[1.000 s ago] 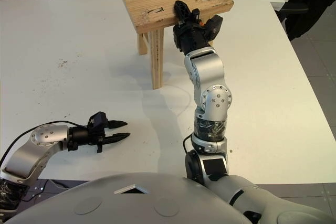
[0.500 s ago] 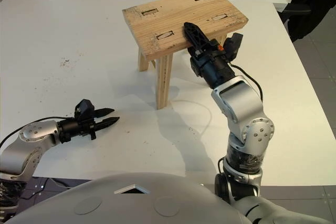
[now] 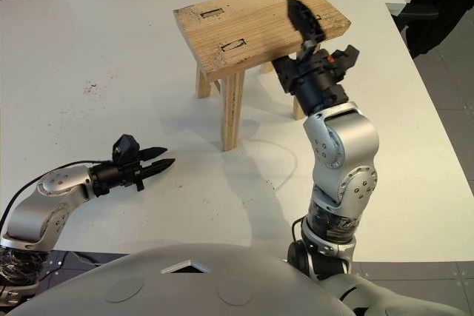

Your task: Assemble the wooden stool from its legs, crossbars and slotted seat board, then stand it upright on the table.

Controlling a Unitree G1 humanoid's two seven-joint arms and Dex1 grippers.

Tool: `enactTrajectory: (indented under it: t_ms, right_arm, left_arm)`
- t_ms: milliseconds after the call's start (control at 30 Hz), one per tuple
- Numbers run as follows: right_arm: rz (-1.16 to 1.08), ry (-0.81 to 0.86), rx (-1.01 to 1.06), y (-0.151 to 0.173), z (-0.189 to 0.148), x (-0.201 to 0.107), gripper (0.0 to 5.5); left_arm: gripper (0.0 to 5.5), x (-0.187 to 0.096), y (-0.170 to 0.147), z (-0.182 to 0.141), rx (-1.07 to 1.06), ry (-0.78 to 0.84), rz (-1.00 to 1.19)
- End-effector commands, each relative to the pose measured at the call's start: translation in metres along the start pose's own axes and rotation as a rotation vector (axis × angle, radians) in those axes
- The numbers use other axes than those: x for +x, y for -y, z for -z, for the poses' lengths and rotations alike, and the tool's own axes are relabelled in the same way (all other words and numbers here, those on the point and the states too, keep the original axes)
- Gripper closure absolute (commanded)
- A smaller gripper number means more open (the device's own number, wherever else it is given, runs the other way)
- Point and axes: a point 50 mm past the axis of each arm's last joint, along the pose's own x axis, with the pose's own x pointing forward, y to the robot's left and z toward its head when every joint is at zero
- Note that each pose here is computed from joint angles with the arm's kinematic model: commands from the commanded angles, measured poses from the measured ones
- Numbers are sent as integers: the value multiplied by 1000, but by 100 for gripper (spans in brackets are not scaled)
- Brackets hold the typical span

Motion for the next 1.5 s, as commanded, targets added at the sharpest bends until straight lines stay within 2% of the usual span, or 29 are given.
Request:
enactTrajectory:
  t_ms: [33,133,233,333,400,467,567,700,867,1100,1300,1500]
  right_arm:
    - [-87,-43,-70,2,-1,-16,112]
    - [34,-245,-324,37,-4,-50,112]
    - [176,-426,-536,68,-24,-85,112]
    - [234,-552,-836,81,-47,-98,112]
    - [319,-503,-1137,94,-76,-95,112]
    - [425,-369,-1451,103,-104,-89,112]
    - [470,-128,-1601,109,-117,-85,112]
    - [501,41,-1669,126,-110,-87,112]
    - [534,142,-1671,149,-105,-91,112]
    - [460,152,-1719,155,-107,-76,112]
    - [378,52,-1793,165,-103,-53,112]
    - [399,49,-1796,174,-113,-39,112]
  left_arm:
    - [347,1,1,5,-14,-16,-9]
    - [347,-1,1,4,-24,-7,-22]
    - [347,-3,2,5,-32,0,-39]
    - [347,-2,1,2,-34,16,-53]
    - [347,-2,-6,-4,-27,62,-113]
    - [347,0,-21,-13,7,141,-270]
    - [347,3,-38,-27,57,287,-553]
    - [347,9,-34,-19,69,368,-795]
    - [347,23,-21,-8,39,439,-849]
    - [347,34,-24,4,7,456,-849]
    - [347,40,-32,22,-32,428,-888]
    - [347,48,-44,24,-32,432,-941]
